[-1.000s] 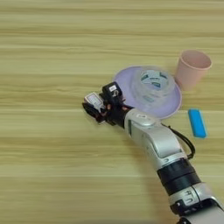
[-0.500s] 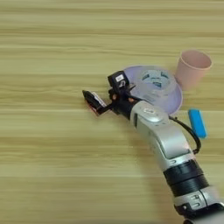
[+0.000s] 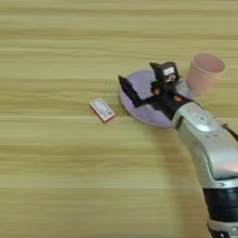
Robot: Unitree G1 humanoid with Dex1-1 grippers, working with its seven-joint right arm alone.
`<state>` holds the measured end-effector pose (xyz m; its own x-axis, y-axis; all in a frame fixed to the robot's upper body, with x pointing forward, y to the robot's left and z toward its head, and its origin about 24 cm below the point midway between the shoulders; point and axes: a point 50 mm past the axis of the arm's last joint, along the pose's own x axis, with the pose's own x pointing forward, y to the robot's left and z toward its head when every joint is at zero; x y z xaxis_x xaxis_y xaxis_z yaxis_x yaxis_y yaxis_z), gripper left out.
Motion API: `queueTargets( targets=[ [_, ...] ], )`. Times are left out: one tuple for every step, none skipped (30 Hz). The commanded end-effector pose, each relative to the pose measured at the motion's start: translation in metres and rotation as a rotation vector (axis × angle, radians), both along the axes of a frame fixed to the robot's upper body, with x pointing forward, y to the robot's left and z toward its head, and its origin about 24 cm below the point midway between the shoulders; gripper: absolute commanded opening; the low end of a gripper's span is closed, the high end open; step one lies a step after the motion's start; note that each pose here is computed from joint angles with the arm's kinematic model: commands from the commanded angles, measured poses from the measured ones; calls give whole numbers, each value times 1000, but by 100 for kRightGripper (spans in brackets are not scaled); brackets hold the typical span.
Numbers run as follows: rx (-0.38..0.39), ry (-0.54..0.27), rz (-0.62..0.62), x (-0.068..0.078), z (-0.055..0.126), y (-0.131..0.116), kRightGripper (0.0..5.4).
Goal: Move the objects on the table
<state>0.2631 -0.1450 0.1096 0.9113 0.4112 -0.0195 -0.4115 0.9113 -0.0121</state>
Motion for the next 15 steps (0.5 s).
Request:
queueTargets(
  targets=[
    [-40, -85, -63, -11, 26, -31, 537],
    [-50, -65, -67, -14, 25, -38, 537],
    [-44, -40, -75, -16, 24, -46, 537],
    [-30, -24, -85, -18, 24, -52, 537],
    [-14, -14, -97, -18, 24, -57, 537],
    [8, -21, -116, -19, 25, -62, 537],
    [20, -29, -127, -19, 25, -65, 537],
    [23, -62, -169, -20, 26, -68, 537],
    [23, -85, -197, -21, 27, -69, 537],
    [23, -93, -220, -22, 26, -68, 537],
    [26, -95, -231, -23, 25, -67, 537],
    [30, -87, -237, -25, 23, -66, 537],
    [32, -75, -236, -26, 22, -64, 537],
    [33, -68, -234, -28, 21, -63, 537],
    [33, -65, -230, -29, 20, -62, 537]
  ],
)
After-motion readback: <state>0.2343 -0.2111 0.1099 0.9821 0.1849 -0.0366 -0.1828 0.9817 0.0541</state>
